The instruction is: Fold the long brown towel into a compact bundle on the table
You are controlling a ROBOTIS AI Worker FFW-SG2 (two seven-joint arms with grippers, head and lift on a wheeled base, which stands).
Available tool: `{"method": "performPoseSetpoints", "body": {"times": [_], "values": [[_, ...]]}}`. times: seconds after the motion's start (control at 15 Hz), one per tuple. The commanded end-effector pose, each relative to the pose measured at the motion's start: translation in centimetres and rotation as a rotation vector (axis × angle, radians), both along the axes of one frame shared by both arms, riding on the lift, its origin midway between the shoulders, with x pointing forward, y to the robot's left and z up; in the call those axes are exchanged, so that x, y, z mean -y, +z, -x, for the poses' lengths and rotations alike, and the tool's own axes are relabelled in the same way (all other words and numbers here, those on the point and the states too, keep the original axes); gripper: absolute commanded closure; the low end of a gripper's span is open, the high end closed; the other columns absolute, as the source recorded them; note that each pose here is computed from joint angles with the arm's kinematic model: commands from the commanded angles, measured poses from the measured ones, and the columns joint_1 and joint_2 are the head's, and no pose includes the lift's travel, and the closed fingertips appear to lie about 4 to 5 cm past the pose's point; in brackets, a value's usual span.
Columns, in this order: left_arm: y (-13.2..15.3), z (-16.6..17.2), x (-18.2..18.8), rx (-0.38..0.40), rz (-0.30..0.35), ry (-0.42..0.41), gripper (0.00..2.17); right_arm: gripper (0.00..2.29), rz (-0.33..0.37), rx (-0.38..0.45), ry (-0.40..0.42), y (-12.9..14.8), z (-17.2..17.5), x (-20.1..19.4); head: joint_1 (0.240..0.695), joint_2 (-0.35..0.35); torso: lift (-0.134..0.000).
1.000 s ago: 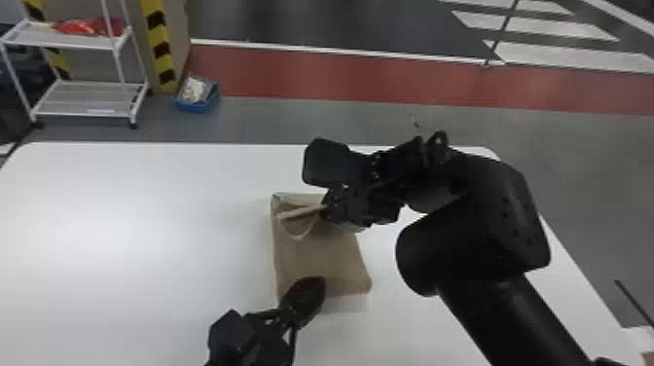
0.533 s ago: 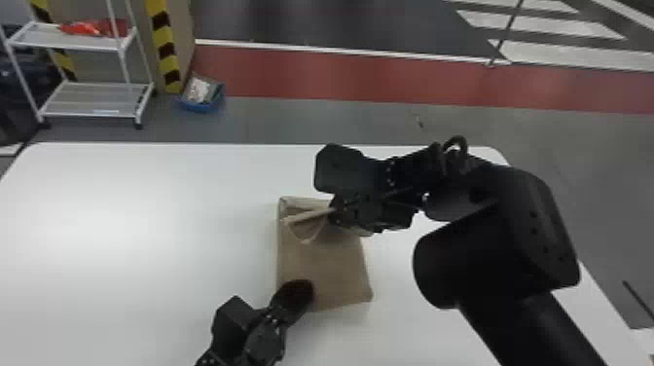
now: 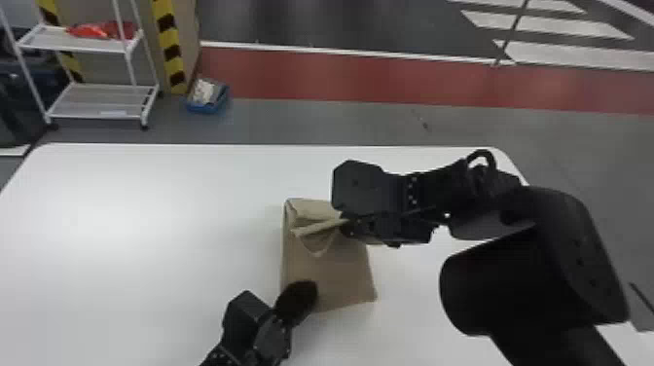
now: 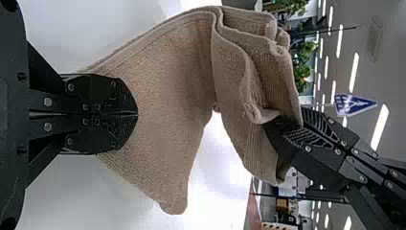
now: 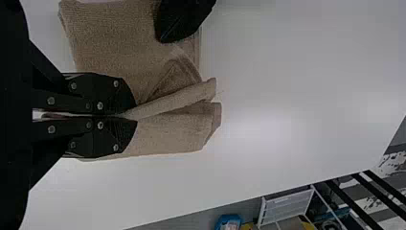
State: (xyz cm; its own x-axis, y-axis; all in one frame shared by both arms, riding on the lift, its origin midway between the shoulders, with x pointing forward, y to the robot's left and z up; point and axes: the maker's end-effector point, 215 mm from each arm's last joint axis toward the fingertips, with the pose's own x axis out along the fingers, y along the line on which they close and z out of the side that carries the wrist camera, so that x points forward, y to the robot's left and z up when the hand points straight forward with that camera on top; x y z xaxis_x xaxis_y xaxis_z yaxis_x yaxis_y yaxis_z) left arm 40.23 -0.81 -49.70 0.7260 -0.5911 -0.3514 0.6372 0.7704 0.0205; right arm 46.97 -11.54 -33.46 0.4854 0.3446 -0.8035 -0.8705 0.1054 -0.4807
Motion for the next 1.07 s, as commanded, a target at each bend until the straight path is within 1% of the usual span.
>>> {"method": "performPoseSetpoints", "body": {"times": [0.0,0.27,0.6,1.0], "values": [[-0.2,0.2,0.3,-0.006,-0.004,0.000,2.14,1.11,0.008,-0.008,0.015,-0.4,1.6,0.3,0.695,-0.157,-0.125],[-0.3,0.7,0.8,-0.009,-0.002,-0.005,2.15,1.11,0.018,-0.026,0.029,-1.5,3.5,0.2,0.695,-0.173,-0.125],[-0.3,1.2,0.9,-0.009,-0.008,-0.007,2.14,1.11,0.037,-0.064,0.040,-3.7,5.7,-0.1,0.695,-0.182,-0.125],[-0.2,1.3,1.3,-0.006,-0.008,-0.014,2.15,1.11,0.060,-0.082,0.052,-4.8,7.2,0.4,0.695,-0.194,-0.125]]}}
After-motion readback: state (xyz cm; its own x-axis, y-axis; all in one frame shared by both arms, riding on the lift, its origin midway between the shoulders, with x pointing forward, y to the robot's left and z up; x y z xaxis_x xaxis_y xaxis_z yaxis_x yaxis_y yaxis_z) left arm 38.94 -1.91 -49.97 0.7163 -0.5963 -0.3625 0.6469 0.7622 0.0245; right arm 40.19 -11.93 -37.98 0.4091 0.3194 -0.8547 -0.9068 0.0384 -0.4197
